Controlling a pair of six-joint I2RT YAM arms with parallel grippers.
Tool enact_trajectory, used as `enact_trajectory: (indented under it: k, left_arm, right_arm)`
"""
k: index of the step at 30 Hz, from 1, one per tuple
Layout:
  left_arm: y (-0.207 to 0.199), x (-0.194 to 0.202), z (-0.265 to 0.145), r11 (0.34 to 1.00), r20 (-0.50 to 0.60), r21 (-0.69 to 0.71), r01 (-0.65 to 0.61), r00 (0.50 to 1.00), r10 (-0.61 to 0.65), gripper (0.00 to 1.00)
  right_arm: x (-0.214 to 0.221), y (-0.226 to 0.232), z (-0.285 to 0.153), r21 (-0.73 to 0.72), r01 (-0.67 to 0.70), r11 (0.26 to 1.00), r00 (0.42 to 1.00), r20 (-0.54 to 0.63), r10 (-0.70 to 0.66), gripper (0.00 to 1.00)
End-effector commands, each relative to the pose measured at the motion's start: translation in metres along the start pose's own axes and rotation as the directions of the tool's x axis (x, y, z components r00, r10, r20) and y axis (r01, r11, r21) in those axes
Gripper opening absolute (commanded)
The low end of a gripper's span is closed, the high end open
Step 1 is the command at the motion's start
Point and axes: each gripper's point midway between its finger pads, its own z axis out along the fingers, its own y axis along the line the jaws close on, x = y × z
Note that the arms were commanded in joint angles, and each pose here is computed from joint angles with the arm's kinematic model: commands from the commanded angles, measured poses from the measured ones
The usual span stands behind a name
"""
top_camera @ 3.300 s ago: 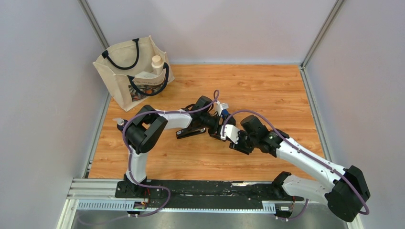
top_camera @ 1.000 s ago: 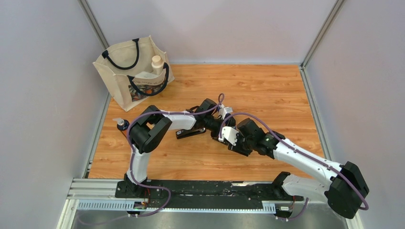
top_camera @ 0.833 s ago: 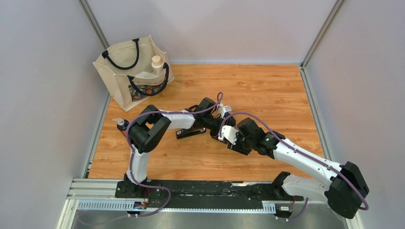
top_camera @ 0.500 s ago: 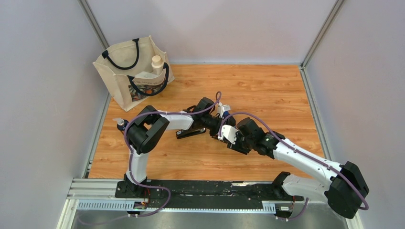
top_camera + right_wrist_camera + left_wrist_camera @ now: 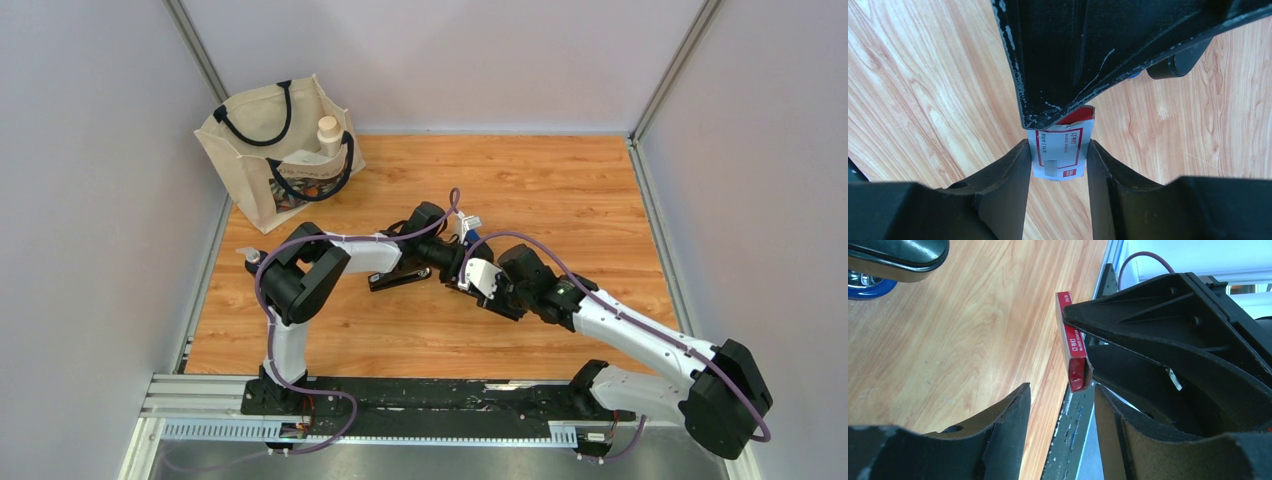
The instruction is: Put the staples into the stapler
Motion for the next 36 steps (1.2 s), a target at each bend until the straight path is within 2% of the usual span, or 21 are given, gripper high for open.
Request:
enact_trajectory:
  k: [1,21,29,36]
  left_arm:
    - [-0.014,-0.008,-0.005,0.998,0.014,0.010,-0.067,0.998,0.067,0.58]
    - [0.000,-0.015,-0.004,0.995,0.023,-0.065,-0.077,0.997,0.079,0.56]
    - [0.007,-0.013,-0.006,0.991,0.014,-0.100,-0.085,0.996,0.087,0.41]
    - [0.009,-0.012,-0.004,0.991,0.009,-0.108,-0.077,0.997,0.079,0.42]
  right_arm:
    - [-0.011,-0.007,-0.003,0.030,0.008,1.000,0.999,0.050,-0.010,0.44]
    - [-0.012,0.005,-0.003,-0.040,0.020,0.999,0.998,0.059,-0.017,0.44]
    - [-0.014,0.006,-0.004,-0.046,0.015,0.999,0.998,0.062,-0.013,0.43]
    - [-0.014,0.006,-0.003,-0.049,0.014,0.999,0.998,0.059,-0.011,0.43]
